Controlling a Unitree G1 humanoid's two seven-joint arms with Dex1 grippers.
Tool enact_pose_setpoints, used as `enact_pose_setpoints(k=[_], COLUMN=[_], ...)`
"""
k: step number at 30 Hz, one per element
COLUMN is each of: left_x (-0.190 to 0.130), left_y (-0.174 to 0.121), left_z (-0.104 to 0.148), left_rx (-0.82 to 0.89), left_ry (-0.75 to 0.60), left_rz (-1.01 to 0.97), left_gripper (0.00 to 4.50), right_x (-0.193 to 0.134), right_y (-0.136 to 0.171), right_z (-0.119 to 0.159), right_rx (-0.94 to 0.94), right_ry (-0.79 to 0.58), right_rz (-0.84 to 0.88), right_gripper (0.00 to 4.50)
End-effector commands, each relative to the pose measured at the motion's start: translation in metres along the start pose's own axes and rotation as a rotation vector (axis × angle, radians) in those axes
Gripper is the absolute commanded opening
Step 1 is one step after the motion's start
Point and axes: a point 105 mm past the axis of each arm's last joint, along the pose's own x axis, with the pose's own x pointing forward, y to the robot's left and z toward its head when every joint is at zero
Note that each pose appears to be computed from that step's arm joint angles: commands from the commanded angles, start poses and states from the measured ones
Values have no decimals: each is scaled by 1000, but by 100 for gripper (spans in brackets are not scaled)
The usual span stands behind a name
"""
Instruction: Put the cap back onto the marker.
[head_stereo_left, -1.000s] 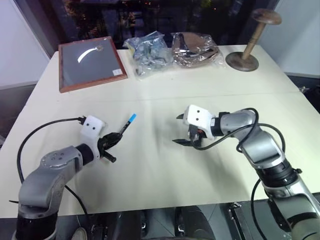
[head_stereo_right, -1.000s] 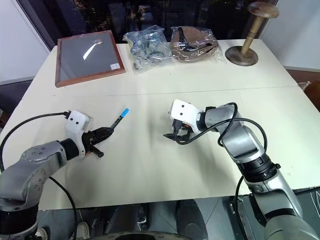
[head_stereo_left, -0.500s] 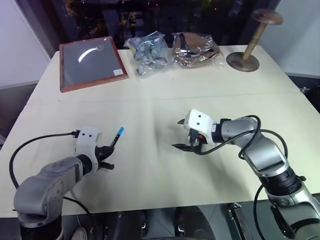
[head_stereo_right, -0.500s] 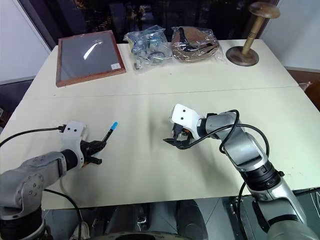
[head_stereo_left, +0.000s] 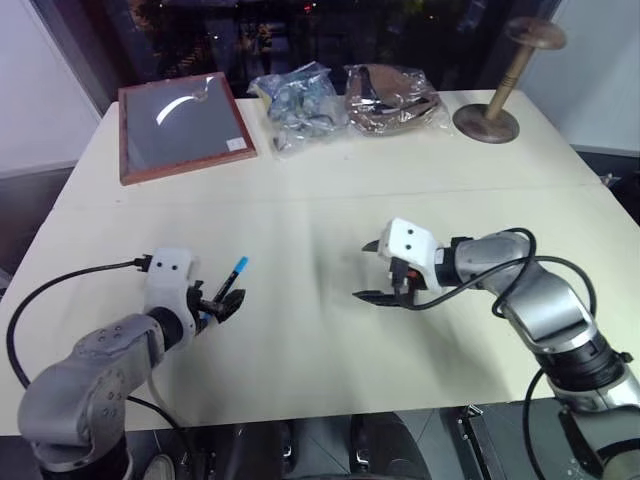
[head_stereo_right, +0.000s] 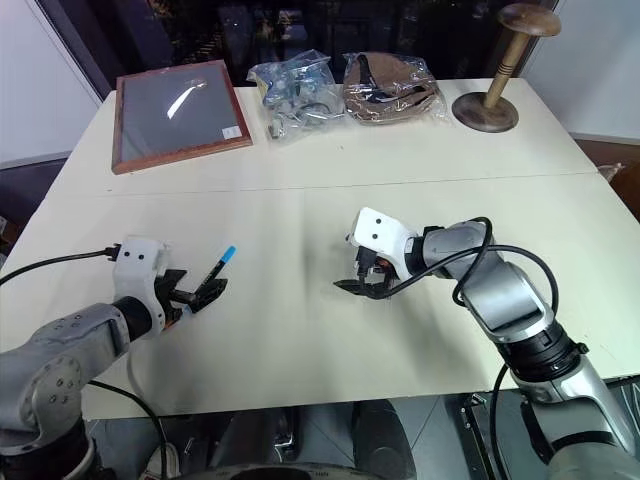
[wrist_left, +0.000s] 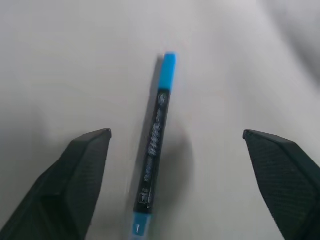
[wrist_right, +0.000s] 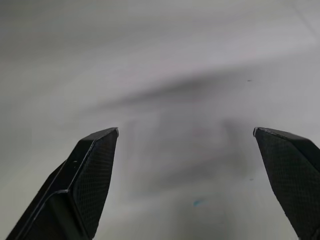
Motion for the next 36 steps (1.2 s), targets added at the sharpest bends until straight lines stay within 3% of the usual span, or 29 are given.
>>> enact_pose_setpoints(k=[1,13,36], left_x=[-16,-28,-49], left_y=[-5,-15,-27], left_z=[11,5,11], left_rx=[22,-8,-34], left_ry=[-71,-109,-117], left_rz=[31,38,95], left_gripper=[444,444,444], right_x=[-11,-17,-21], right_y=[1,-6,-6], right_z=[17,36,38], right_rx=[-55,-49,-35], right_ry=[-51,-173,-201], right_rz=[34,82,66], right_gripper=[450,450,450])
